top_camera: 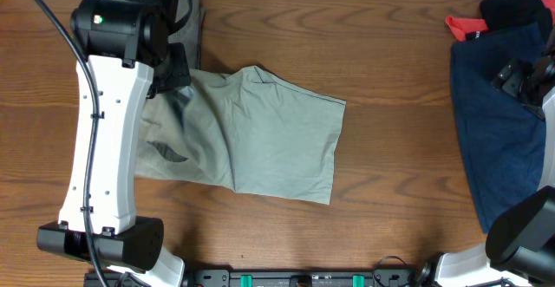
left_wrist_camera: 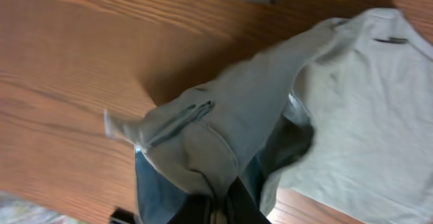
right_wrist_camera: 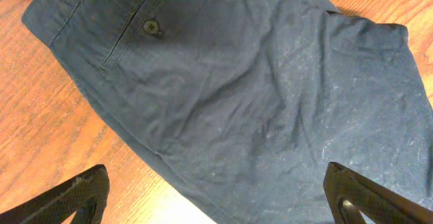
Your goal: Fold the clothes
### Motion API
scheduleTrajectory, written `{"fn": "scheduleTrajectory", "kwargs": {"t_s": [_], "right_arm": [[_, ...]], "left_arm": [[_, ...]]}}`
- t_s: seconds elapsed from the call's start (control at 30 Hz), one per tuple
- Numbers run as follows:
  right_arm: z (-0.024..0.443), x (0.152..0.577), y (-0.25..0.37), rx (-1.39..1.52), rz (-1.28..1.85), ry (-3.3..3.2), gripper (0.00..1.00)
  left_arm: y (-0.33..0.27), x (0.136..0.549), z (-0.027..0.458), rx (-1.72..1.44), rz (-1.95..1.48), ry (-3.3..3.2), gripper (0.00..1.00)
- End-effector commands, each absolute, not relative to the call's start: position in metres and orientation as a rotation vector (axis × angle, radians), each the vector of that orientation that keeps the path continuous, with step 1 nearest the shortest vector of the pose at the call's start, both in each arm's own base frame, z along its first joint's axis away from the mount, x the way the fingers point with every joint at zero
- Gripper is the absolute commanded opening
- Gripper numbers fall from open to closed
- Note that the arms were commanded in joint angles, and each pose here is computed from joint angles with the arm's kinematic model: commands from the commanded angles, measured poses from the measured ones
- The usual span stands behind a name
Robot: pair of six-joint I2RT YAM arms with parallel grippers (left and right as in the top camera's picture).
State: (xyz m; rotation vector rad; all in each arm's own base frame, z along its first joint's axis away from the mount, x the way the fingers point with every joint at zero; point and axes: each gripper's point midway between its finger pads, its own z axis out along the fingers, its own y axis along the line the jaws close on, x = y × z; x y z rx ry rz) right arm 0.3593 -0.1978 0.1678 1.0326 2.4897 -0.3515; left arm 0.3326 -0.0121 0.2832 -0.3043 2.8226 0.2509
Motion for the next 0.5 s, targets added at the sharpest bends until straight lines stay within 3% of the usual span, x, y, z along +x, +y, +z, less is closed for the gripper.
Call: {"fn": "scheduleTrajectory", "kwargs": {"t_s": [0.0, 0.47], "right_arm": [[0.170, 0.359, -0.205, 1.064, -0.369, 2.469, 0.99], [0.170, 0.359, -0.205, 1.064, -0.369, 2.468, 0.99]], "left_arm": [[-0.031, 0.313, 0.287, -0.227, 0.133, 2.893, 0.06], [-0.056, 0.314, 0.287, -0.146, 0.087, 2.888, 0.06]]}}
